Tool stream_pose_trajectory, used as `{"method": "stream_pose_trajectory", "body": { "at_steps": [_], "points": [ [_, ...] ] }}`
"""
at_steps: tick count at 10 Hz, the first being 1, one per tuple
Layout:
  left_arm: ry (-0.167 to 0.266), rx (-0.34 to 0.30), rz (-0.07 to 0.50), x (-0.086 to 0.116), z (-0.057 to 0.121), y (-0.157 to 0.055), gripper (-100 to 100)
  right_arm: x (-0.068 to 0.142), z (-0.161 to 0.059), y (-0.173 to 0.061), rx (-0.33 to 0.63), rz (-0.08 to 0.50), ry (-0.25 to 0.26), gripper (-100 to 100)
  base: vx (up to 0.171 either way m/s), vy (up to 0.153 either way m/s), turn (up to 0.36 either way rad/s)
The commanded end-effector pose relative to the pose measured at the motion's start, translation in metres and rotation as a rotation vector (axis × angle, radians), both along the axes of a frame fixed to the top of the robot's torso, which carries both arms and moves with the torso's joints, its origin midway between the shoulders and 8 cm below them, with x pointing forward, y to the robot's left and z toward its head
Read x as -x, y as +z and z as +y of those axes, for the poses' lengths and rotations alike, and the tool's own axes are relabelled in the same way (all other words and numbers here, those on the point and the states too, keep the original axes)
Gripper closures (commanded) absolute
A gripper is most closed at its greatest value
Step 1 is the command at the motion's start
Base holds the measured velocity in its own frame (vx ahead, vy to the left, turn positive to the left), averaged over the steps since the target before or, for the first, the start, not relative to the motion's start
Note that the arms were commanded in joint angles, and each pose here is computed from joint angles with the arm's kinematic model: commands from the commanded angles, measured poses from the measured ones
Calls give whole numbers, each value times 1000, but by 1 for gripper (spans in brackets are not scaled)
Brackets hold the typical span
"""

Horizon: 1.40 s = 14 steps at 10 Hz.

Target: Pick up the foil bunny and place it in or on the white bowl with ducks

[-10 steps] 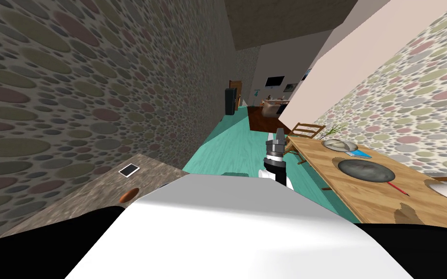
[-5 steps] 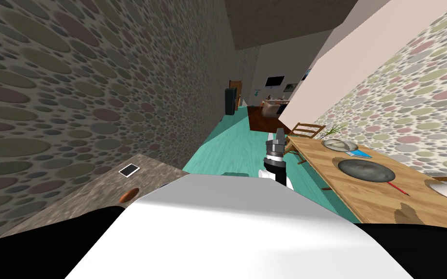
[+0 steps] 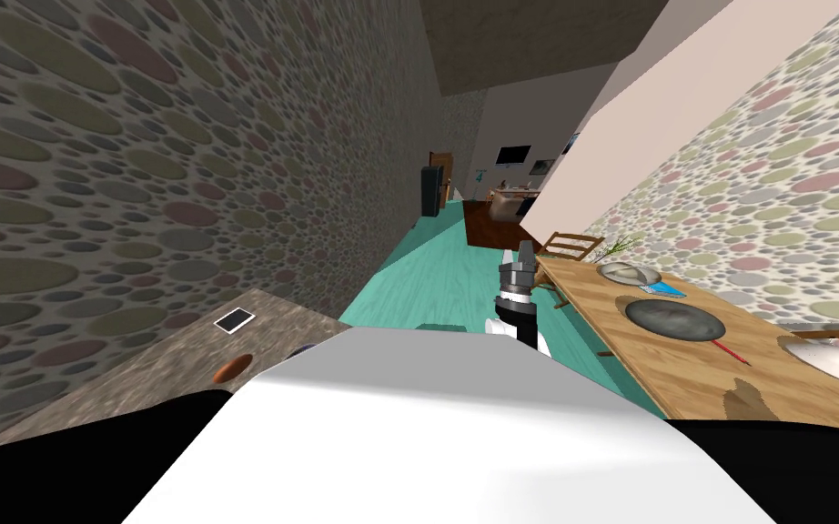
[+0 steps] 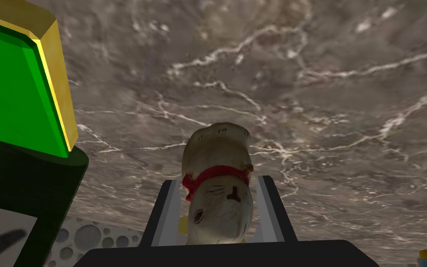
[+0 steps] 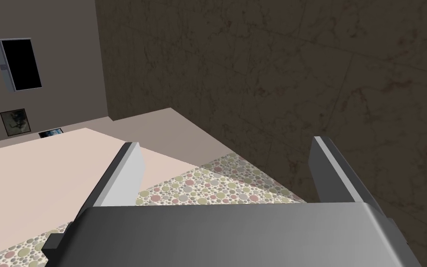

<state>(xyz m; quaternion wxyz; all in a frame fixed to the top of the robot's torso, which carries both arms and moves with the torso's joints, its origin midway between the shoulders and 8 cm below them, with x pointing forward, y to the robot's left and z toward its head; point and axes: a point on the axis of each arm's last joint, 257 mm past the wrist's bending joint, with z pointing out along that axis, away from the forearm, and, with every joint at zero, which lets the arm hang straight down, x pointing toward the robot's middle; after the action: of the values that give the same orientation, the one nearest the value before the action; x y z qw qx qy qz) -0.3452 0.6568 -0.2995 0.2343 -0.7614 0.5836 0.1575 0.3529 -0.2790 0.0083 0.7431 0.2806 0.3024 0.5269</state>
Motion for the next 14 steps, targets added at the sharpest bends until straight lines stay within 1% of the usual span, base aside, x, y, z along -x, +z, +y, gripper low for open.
{"method": "stream_pose_trajectory", "body": {
  "at_steps": [1, 3, 7, 13, 14],
  "points": [
    [9, -11, 7, 5, 2, 5, 100, 0, 0, 0, 0, 0, 0, 0, 23, -232, -75],
    [18, -30, 16, 10, 7, 13, 100, 0, 0, 0, 0, 0, 0, 0, 40, -218, -48],
    [37, -74, 35, 21, 21, 33, 100, 0, 0, 0, 0, 0, 0, 0, 59, -169, -88],
    [51, -129, 60, 30, 38, 62, 100, 0, 0, 0, 0, 0, 0, 0, 71, -136, -82],
    [52, -140, 69, 33, 41, 70, 100, 0, 0, 0, 0, 0, 0, 0, 85, -146, -118]
  ]
}}
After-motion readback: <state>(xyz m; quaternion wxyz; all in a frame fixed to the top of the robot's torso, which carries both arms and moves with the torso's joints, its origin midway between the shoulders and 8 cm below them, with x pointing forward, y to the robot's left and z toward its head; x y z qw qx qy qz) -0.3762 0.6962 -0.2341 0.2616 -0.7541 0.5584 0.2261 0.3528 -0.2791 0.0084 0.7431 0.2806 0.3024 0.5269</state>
